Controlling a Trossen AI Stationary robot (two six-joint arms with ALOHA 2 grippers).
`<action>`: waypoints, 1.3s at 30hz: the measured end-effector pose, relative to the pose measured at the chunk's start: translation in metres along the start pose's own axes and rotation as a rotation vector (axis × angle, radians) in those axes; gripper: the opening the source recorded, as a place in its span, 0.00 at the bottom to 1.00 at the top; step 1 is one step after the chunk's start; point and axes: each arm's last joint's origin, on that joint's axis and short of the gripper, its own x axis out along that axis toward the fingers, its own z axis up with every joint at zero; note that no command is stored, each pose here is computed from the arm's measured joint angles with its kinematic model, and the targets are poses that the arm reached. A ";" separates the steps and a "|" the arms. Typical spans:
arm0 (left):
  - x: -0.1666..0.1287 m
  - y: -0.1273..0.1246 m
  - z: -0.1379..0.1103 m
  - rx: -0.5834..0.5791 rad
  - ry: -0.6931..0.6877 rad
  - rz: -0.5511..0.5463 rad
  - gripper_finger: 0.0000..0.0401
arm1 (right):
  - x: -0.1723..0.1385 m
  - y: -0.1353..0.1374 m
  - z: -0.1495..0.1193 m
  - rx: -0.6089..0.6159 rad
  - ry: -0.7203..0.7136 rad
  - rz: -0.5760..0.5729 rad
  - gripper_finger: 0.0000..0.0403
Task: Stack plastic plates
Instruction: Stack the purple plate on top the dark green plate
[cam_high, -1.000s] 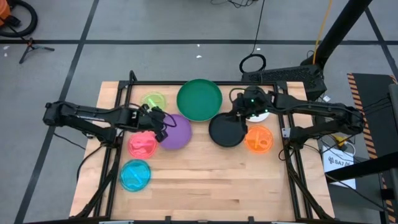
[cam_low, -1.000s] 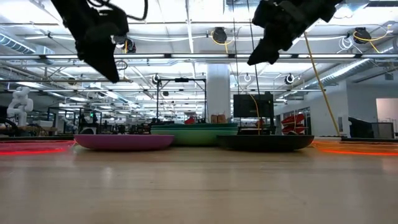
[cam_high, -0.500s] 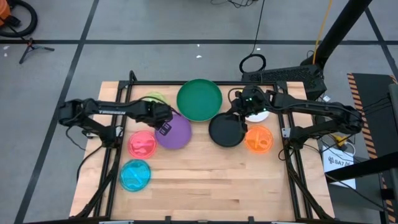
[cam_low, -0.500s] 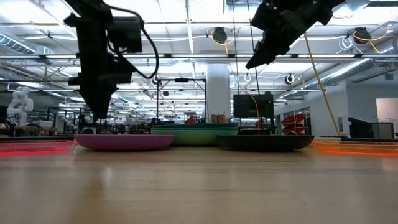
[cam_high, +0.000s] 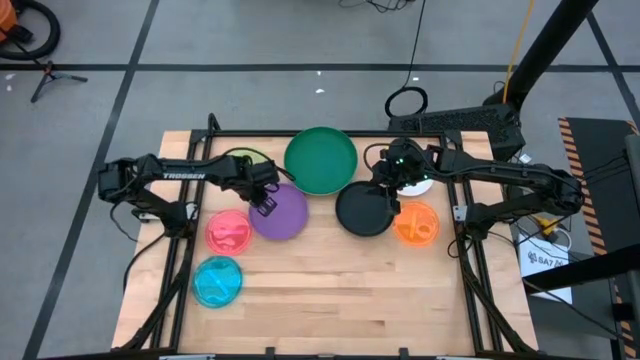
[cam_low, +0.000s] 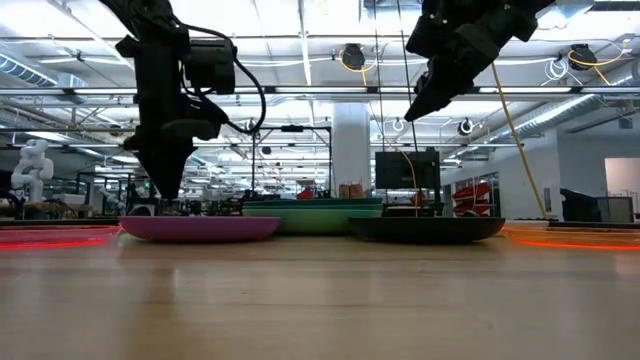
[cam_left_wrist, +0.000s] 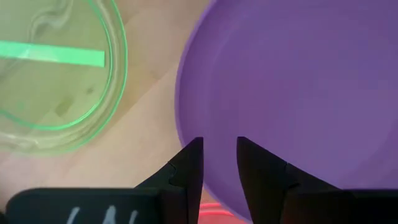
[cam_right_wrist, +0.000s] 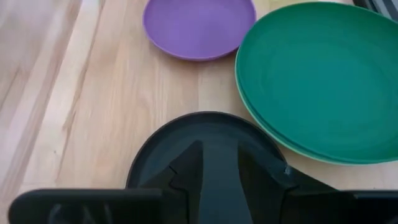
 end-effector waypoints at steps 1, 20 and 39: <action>0.001 0.000 0.000 0.003 -0.008 -0.004 0.26 | 0.000 0.000 0.000 0.005 0.001 0.002 0.23; 0.022 0.003 -0.014 -0.023 -0.014 0.003 0.26 | 0.000 0.000 -0.001 0.039 0.010 0.006 0.23; 0.022 0.004 -0.015 -0.019 -0.006 0.017 0.26 | 0.000 0.000 0.001 0.031 -0.011 0.002 0.23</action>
